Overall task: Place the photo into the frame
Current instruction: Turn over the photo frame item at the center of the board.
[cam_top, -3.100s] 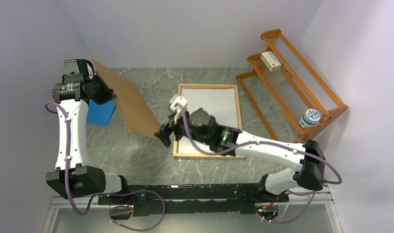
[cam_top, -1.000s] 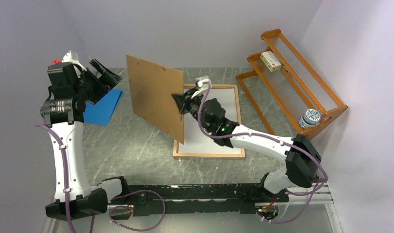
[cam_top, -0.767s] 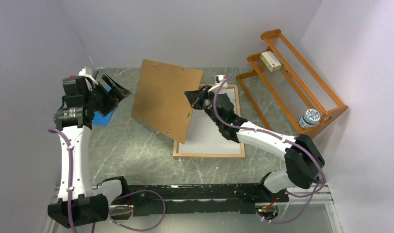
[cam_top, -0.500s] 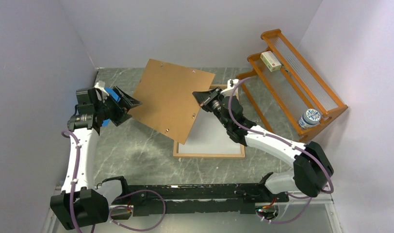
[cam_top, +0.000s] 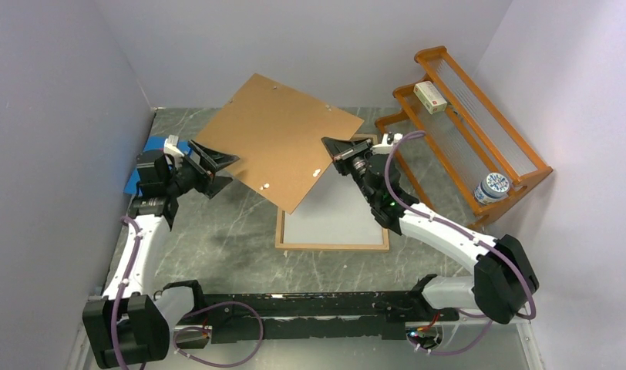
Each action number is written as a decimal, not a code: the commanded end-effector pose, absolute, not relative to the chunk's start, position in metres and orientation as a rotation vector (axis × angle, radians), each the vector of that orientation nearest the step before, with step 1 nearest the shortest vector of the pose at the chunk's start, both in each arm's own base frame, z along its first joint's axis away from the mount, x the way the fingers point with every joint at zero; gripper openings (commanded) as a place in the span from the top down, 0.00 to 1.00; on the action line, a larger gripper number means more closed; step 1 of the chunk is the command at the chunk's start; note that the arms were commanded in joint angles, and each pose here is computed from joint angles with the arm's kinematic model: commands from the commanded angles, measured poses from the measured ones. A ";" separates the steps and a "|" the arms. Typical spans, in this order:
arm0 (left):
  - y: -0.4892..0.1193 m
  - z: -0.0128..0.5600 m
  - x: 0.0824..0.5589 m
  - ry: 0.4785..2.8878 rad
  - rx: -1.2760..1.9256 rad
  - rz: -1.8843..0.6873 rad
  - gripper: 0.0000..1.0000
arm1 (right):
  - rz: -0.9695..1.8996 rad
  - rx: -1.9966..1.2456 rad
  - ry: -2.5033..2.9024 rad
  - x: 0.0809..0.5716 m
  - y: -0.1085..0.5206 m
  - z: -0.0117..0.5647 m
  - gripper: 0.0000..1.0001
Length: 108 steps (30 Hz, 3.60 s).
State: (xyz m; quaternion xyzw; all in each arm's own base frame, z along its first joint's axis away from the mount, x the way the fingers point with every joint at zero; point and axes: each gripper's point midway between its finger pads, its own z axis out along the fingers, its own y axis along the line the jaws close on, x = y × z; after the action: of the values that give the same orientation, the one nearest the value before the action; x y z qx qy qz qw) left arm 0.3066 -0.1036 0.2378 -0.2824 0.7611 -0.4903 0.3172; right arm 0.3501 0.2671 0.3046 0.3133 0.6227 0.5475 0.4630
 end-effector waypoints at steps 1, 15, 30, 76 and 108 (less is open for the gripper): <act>-0.118 0.277 0.319 1.843 -0.623 -1.416 0.06 | 1.631 0.819 1.256 0.333 0.252 0.385 1.00; -0.122 0.354 0.335 1.484 -0.468 -1.465 0.96 | 1.639 0.786 1.317 0.319 0.246 0.365 1.00; -0.139 0.398 0.358 1.661 -0.203 -1.436 0.97 | 1.397 0.328 1.683 0.277 0.237 0.265 0.01; -0.175 0.403 0.255 1.880 0.306 -1.799 0.93 | 1.961 -0.263 1.329 0.244 0.226 0.380 0.93; -0.186 0.116 0.350 2.568 -0.305 -1.006 0.25 | 1.133 0.324 1.975 0.283 0.130 0.269 1.00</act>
State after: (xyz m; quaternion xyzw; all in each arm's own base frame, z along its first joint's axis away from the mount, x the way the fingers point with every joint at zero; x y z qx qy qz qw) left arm 0.3321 -0.1659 0.1363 -0.1406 0.8917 -0.3944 0.1718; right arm 0.2890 0.1365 0.2518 0.1516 0.7781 0.4744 0.3828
